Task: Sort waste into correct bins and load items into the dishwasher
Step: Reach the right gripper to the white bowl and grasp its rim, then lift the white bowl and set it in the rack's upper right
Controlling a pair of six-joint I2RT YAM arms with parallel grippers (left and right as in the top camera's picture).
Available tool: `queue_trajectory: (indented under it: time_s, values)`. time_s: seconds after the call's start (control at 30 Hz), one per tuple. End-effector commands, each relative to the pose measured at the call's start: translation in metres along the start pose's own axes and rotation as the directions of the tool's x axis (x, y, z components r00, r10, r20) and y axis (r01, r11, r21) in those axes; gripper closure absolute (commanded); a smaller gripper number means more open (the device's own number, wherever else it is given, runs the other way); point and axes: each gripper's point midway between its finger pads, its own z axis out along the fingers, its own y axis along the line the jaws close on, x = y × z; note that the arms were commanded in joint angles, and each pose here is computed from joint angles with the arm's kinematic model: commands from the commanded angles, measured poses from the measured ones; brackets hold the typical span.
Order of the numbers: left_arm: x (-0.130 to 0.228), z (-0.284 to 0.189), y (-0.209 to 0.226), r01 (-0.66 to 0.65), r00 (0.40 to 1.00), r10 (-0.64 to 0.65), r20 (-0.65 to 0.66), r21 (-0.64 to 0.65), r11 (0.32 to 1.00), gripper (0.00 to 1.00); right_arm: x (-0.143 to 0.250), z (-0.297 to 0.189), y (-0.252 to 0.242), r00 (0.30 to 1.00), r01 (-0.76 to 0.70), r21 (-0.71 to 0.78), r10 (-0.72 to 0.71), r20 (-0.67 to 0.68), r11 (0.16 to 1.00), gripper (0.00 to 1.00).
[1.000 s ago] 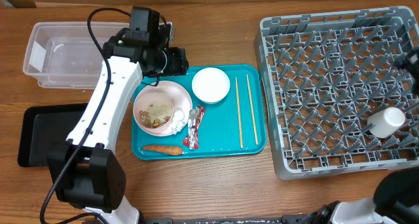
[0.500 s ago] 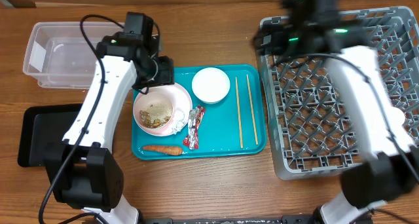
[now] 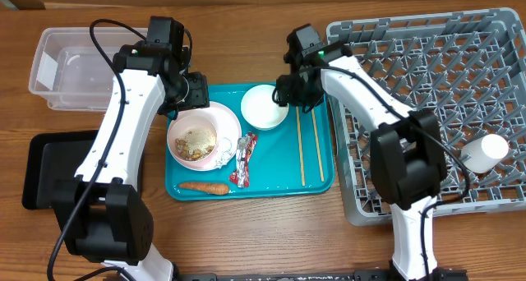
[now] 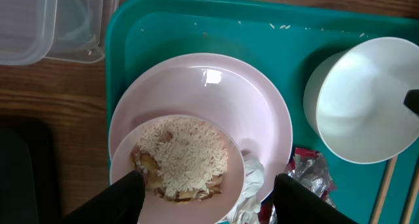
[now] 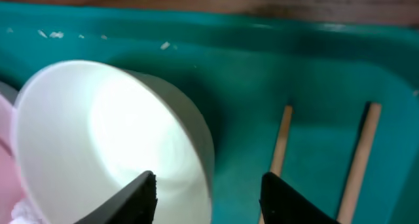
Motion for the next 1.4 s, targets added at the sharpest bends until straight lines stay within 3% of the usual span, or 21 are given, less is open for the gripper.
queue_trajectory:
  time_s: [0.0,0.03,0.2,0.4,0.53,0.63,0.7,0.8,0.87,1.03,1.2,1.37]
  values:
    - [-0.004,-0.002,0.002,0.01,1.0,-0.01,0.01,-0.014,1.0,0.34,-0.002,0.002,0.001,1.0,-0.013,0.014,0.013,0.006,1.0,0.72]
    - [-0.004,-0.002,0.002,0.01,1.0,-0.01,0.01,-0.014,1.0,0.34,-0.004,0.001,0.0,1.0,-0.014,0.019,0.013,0.013,1.0,0.8]
    - [-0.004,-0.002,0.002,0.01,1.0,-0.01,0.011,-0.014,1.0,0.34,-0.037,-0.048,-0.008,0.989,-0.059,0.027,0.055,0.135,0.998,0.96]
    - [-0.004,-0.002,0.002,0.01,1.0,-0.01,0.01,-0.014,1.0,0.34,-0.084,-0.176,-0.03,0.931,-0.073,0.026,0.058,0.36,0.997,0.96]
    - [-0.004,-0.002,0.002,0.01,1.0,-0.01,0.01,-0.014,1.0,0.34,-0.09,-0.258,-0.085,0.85,-0.216,0.2,0.084,0.52,0.956,0.96]
    - [-0.004,-0.002,0.002,0.01,1.0,-0.01,0.011,-0.014,1.0,0.34,-0.076,-0.32,-0.158,0.765,-0.437,0.439,0.068,0.64,0.785,0.96]
    - [-0.004,-0.002,0.002,0.01,1.0,-0.01,0.011,-0.014,1.0,0.34,-0.053,-0.363,-0.208,0.695,-0.623,0.564,0.053,0.717,0.542,0.96]
    - [-0.005,-0.002,0.001,0.01,1.0,-0.01,0.015,-0.013,1.0,0.34,-0.007,-0.425,-0.259,0.54,-0.835,0.54,-0.033,0.841,0.104,0.96]
    - [-0.007,-0.002,0.001,0.01,1.0,-0.01,0.022,-0.011,1.0,0.34,0.006,-0.438,-0.279,0.499,-0.866,0.499,-0.07,0.864,-0.023,0.96]
    - [-0.007,-0.002,-0.001,0.052,0.998,-0.052,0.022,-0.001,0.999,0.34,0.024,-0.415,-0.34,0.507,-0.852,0.502,0.004,0.862,-0.15,0.96]
    - [-0.009,-0.002,-0.002,0.058,0.998,-0.058,0.03,0.004,0.998,0.34,0.05,-0.38,-0.401,0.564,-0.778,0.569,0.1,0.819,-0.266,0.96]
    - [-0.012,-0.002,-0.003,0.074,0.996,-0.074,0.043,0.01,0.997,0.34,0.064,-0.346,-0.436,0.572,-0.747,0.596,0.173,0.802,-0.294,0.96]
